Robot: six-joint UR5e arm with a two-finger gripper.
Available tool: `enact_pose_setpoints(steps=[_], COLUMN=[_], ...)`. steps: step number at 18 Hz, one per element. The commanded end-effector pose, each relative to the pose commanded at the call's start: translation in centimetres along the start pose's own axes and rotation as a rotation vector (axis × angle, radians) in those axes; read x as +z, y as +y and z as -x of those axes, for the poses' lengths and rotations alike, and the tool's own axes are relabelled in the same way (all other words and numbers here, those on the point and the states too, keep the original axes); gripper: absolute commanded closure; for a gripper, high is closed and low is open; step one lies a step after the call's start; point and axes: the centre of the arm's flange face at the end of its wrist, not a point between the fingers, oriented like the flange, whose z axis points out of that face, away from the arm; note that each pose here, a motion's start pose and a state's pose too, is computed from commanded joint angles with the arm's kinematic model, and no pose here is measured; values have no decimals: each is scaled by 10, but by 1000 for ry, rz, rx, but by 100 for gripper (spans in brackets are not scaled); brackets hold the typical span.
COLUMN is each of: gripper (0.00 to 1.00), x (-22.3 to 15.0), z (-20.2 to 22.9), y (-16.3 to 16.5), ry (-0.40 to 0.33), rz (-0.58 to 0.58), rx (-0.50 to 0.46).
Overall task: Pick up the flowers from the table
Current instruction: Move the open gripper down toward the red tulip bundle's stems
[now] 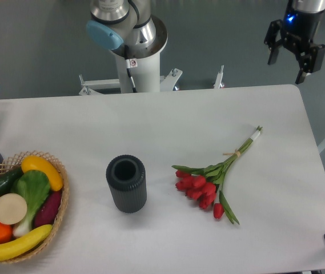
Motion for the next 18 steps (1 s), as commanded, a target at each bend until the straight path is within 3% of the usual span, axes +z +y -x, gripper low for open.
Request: enact_pose_setpoints(steps=[5, 9, 14, 18], gripper=[0, 0, 0, 0], x=[2, 23, 59, 94], z=[-2, -7, -7, -3], y=[-4, -14, -43, -72], ry=[-6, 16, -36, 11], rz=[1, -17, -20, -44], rx=[-9, -132, -266, -298])
